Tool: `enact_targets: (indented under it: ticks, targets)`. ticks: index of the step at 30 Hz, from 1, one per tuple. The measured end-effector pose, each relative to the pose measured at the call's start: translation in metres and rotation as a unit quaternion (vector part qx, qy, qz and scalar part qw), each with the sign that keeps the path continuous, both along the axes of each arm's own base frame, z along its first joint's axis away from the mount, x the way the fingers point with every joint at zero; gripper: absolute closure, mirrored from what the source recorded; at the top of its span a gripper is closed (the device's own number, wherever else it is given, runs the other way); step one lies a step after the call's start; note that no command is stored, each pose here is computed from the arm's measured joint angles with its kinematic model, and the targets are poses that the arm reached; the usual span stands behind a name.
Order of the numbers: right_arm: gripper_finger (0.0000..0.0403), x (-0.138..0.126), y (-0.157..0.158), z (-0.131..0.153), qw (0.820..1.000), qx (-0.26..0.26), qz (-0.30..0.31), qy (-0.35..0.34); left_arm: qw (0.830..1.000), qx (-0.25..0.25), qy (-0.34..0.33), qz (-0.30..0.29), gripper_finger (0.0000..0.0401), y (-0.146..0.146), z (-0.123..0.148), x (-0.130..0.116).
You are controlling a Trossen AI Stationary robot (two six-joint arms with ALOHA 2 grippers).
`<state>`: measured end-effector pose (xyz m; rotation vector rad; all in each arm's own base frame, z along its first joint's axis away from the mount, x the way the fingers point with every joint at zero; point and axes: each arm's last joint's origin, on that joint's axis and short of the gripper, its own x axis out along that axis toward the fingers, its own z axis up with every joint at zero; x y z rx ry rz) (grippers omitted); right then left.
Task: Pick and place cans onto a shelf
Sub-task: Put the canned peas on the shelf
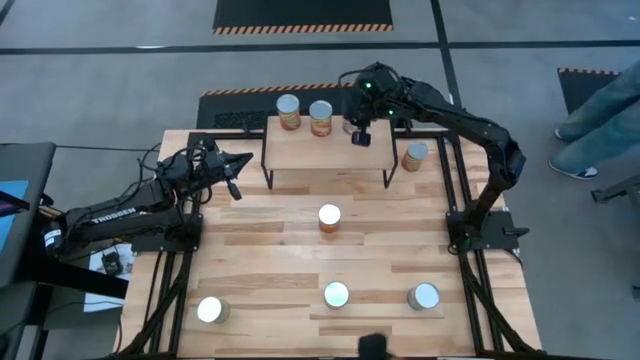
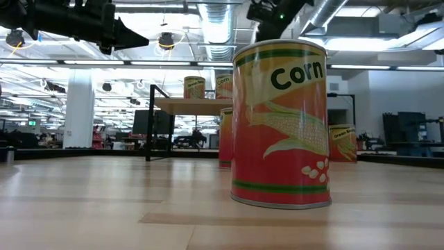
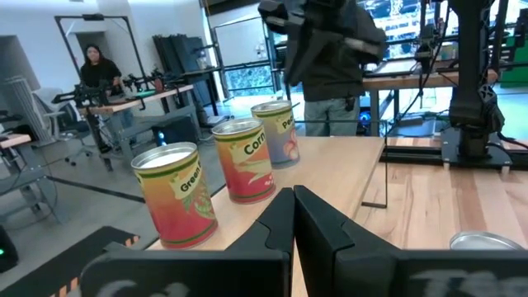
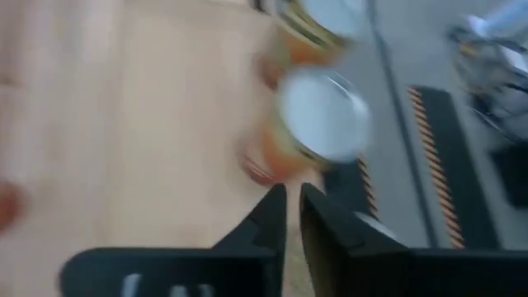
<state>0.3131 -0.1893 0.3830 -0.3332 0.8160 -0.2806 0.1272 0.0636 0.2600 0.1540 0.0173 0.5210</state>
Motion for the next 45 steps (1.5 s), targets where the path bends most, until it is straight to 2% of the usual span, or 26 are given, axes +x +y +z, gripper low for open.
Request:
enact_targets:
  ticks: [3,6,10,14,17,22,27,41,45]
  targets:
    - [0.0387,0.008,0.012,-0.001,0.997,0.052,0.047,-0.026,1.0,0.0,0.0,0.0,0.0401,0.0,0.0,0.0]
    - [0.0391,0.02,0.025,-0.003,0.991,0.085,0.084,-0.065,1.0,0.002,0.002,0.0,0.0401,0.0,0.0,0.0]
    - [0.0387,0.03,0.035,-0.013,0.988,0.108,0.079,-0.08,1.0,0.007,0.006,0.0,0.0401,0.0,0.0,0.0]
    - [0.0397,0.05,0.034,-0.035,0.987,0.132,0.03,-0.081,1.0,0.006,0.008,-0.001,0.0401,0.0,-0.001,0.0]
    - [0.0393,0.066,0.032,-0.055,0.992,0.112,-0.011,-0.063,1.0,0.006,0.008,0.0,0.0401,0.0,-0.001,0.0]
    - [0.0396,0.077,0.021,-0.079,0.992,0.094,-0.07,-0.038,1.0,0.004,0.012,-0.001,0.0401,0.0,-0.002,0.0]
    - [0.0397,0.077,0.009,-0.083,0.99,0.059,-0.122,-0.036,1.0,0.005,0.013,0.0,0.0401,0.0,-0.002,0.0]
    - [0.0392,0.072,-0.012,-0.077,0.985,0.05,-0.149,-0.076,1.0,0.006,0.014,0.002,0.0401,0.0,-0.002,0.0]
    - [0.0392,0.074,-0.003,-0.074,0.988,0.045,-0.125,-0.076,1.0,0.006,0.014,0.002,0.0401,0.0,-0.002,0.0]
